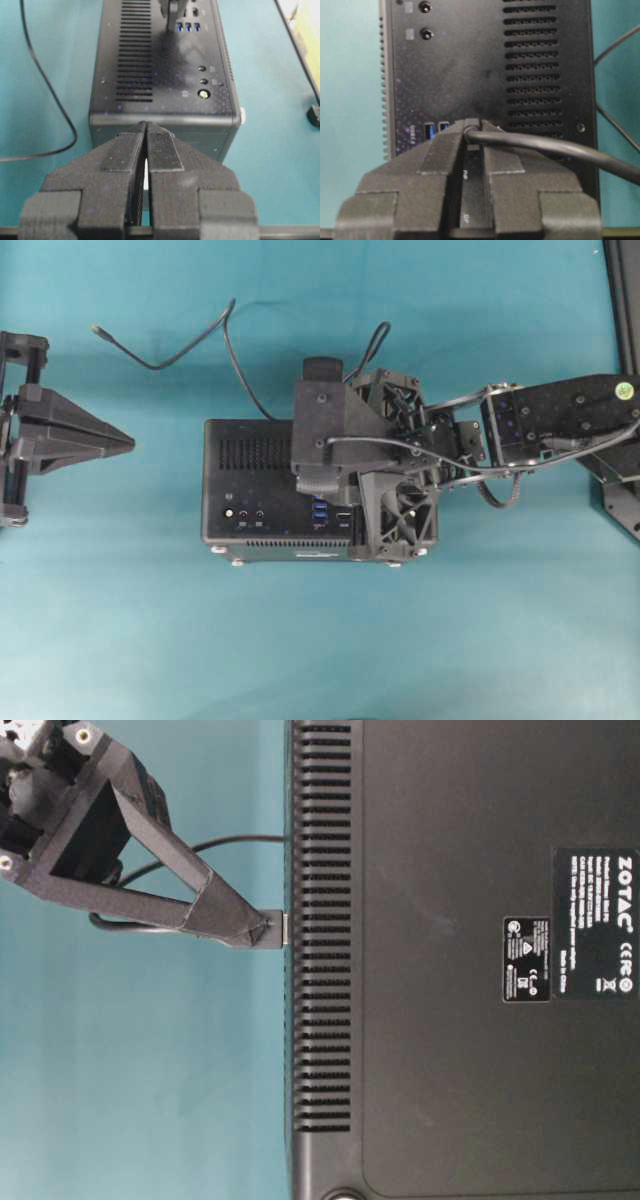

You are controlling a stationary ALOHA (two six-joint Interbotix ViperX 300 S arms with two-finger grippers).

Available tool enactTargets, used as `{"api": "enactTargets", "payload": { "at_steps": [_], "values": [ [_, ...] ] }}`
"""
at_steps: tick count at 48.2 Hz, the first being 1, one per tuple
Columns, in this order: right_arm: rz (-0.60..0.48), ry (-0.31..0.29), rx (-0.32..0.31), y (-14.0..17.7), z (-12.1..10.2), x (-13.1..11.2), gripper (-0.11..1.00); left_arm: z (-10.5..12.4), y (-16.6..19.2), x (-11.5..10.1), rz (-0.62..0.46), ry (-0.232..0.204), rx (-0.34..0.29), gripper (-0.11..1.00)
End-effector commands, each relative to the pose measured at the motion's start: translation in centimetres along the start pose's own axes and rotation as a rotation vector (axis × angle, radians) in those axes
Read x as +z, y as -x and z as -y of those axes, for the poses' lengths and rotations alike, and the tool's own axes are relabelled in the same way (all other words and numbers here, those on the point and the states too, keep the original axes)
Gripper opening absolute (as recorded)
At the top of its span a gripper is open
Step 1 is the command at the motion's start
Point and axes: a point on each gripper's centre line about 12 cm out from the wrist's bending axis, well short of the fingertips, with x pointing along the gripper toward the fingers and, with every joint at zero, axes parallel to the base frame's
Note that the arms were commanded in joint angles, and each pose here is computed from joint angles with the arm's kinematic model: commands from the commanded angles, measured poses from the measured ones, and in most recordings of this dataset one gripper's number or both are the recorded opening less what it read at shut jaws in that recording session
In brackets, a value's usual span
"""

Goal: Insert the USB into the PC box with both arms.

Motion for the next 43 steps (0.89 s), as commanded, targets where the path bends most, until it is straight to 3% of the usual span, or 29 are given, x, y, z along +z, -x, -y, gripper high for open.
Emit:
{"api": "enactTargets", "payload": {
  "at_steps": [1, 23, 27, 38, 43],
  "values": [
    [-0.001, 0.004, 0.02, 0.1, -1.1, 0.1, 0.08, 0.0, 0.0, 0.5, 0.017, -0.002, -0.001, 0.0],
    [0.019, 0.006, 0.019, 0.5, -1.1, 0.6, 0.14, 0.0, 0.0, 0.5, 0.017, 0.0, -0.002, 0.0],
    [0.019, 0.008, 0.019, 0.5, -1.1, 0.6, 0.22, 0.0, 0.0, 0.6, 0.02, -0.002, -0.002, 0.0],
    [0.024, 0.014, 0.024, 0.7, -1.4, 0.7, 0.66, 0.0, 0.0, 0.7, 0.021, -0.002, -0.002, 0.0],
    [0.042, 0.012, 0.028, 1.3, -1.4, 1.0, 0.71, 0.0, 0.0, 0.6, 0.02, -0.002, -0.002, 0.0]
  ]
}}
